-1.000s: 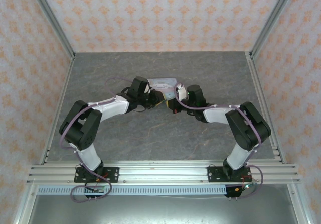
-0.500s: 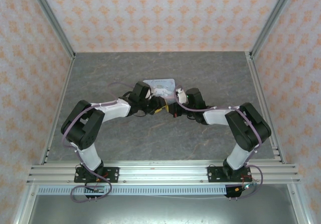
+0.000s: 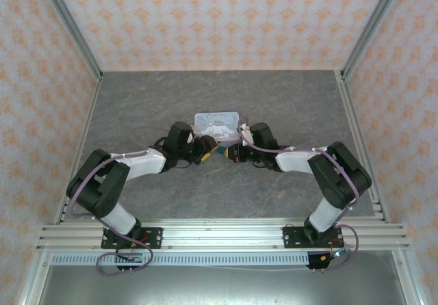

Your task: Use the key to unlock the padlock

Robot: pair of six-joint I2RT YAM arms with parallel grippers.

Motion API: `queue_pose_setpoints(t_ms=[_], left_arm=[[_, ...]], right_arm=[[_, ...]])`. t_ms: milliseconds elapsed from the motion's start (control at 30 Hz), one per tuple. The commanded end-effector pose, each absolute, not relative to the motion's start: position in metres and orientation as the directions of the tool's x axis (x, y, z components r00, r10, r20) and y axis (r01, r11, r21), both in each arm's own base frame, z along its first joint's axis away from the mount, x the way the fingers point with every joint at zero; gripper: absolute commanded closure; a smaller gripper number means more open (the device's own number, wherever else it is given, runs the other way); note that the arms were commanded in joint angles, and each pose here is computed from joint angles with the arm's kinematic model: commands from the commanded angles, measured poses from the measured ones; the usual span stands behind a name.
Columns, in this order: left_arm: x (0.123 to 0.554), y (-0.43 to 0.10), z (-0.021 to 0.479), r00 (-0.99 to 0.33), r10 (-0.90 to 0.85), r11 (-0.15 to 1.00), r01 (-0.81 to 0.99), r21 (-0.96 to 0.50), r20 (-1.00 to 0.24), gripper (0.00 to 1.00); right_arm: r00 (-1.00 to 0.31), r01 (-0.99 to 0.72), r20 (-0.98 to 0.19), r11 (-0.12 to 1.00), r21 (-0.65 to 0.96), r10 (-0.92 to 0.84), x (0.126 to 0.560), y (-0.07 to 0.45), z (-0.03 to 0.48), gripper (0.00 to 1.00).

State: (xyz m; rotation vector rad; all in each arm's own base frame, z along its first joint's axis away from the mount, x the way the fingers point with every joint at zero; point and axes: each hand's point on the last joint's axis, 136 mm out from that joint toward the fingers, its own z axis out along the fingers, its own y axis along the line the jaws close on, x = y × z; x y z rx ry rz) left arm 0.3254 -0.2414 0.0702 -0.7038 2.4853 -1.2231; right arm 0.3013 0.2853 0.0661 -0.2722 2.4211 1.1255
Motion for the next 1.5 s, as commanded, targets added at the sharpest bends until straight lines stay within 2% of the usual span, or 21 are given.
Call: queue_pose_setpoints(t_ms=[0, 200, 733, 1000, 1233, 1400, 1467], left_arm=[[0.333, -0.245, 0.082, -0.784, -0.62, 0.433, -0.309, -0.847, -0.031, 0.44], [0.328, -0.247, 0.075, -0.746, -0.666, 0.385, -0.345, -0.856, 0.001, 0.46], [0.331, -0.268, 0.069, -0.73, -0.681, 0.34, -0.374, -0.863, 0.048, 0.55], [0.336, -0.27, 0.064, -0.7, -0.71, 0.302, -0.398, -0.866, 0.074, 0.69], [0.339, -0.271, 0.065, -0.685, -0.723, 0.279, -0.411, -0.868, 0.092, 0.75], [0.34, -0.274, 0.066, -0.685, -0.721, 0.269, -0.416, -0.869, 0.104, 0.74], [0.34, -0.275, 0.066, -0.688, -0.718, 0.27, -0.417, -0.868, 0.107, 0.7]], right_arm=[[-0.88, -0.274, -0.448, 0.602, 0.75, 0.159, 0.306, 0.288, 0.086, 1.0], [-0.877, -0.2, -0.406, 0.573, 0.795, 0.258, 0.303, 0.287, 0.091, 1.0], [-0.903, -0.098, -0.296, 0.52, 0.849, 0.313, 0.3, 0.297, 0.087, 1.0], [-0.909, -0.055, -0.252, 0.503, 0.862, 0.332, 0.298, 0.299, 0.085, 1.0], [-0.912, -0.018, -0.202, 0.457, 0.889, 0.358, 0.297, 0.303, 0.089, 1.0], [-0.913, 0.021, -0.149, 0.41, 0.912, 0.38, 0.299, 0.306, 0.091, 1.0], [-0.913, 0.027, -0.142, 0.403, 0.915, 0.382, 0.299, 0.308, 0.091, 1.0]])
